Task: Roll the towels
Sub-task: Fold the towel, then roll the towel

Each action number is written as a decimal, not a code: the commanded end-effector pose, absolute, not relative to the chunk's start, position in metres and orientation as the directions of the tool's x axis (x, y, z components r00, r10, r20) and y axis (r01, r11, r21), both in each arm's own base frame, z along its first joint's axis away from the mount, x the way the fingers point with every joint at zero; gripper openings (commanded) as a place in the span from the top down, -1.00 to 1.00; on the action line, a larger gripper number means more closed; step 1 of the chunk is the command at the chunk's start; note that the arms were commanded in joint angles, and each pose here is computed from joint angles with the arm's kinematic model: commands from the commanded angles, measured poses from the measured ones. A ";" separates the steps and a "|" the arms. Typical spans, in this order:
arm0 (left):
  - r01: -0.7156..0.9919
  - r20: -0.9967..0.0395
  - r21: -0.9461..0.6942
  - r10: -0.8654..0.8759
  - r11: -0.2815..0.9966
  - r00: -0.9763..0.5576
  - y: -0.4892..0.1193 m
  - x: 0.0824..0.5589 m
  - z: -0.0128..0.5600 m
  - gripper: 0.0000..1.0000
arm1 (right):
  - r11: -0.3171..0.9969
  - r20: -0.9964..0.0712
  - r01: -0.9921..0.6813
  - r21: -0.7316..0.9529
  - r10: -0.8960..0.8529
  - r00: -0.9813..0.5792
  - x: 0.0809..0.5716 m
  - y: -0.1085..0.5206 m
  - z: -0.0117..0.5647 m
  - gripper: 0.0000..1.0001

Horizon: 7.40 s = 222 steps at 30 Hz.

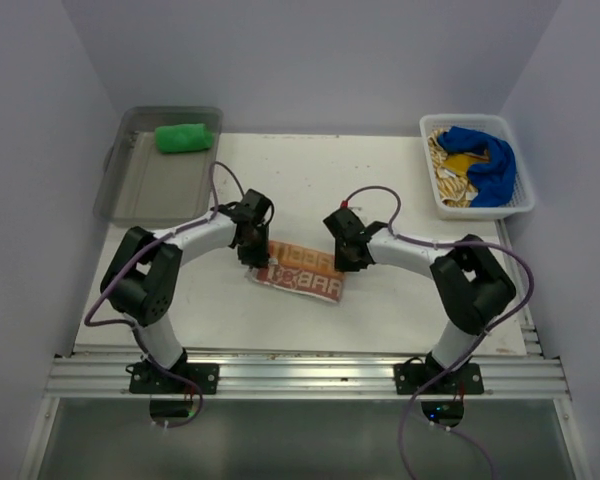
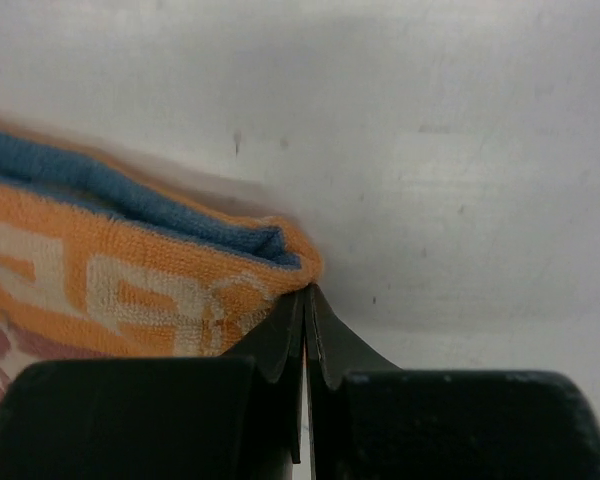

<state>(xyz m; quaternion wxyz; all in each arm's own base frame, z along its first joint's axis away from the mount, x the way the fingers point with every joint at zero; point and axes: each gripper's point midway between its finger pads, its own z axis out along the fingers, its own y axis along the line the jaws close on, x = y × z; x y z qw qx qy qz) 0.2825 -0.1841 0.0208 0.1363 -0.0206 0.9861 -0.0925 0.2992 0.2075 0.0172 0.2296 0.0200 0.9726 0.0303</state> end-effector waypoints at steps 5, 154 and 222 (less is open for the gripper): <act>0.061 -0.341 -0.128 0.014 0.990 -0.940 -0.208 0.353 0.022 0.41 | 0.990 -0.380 0.035 0.137 0.085 -0.921 0.205 0.222 0.022 0.99; 0.132 -0.342 -0.508 -0.058 0.851 -0.938 -0.207 0.222 0.097 -0.30 | 0.755 -0.552 -0.655 0.035 -0.532 -0.642 0.150 0.325 0.058 1.00; -0.147 0.059 -0.708 -0.150 0.690 -0.987 -0.242 0.175 0.051 1.00 | 0.584 -0.600 -0.668 -0.461 -0.760 -0.251 0.160 0.339 0.040 0.83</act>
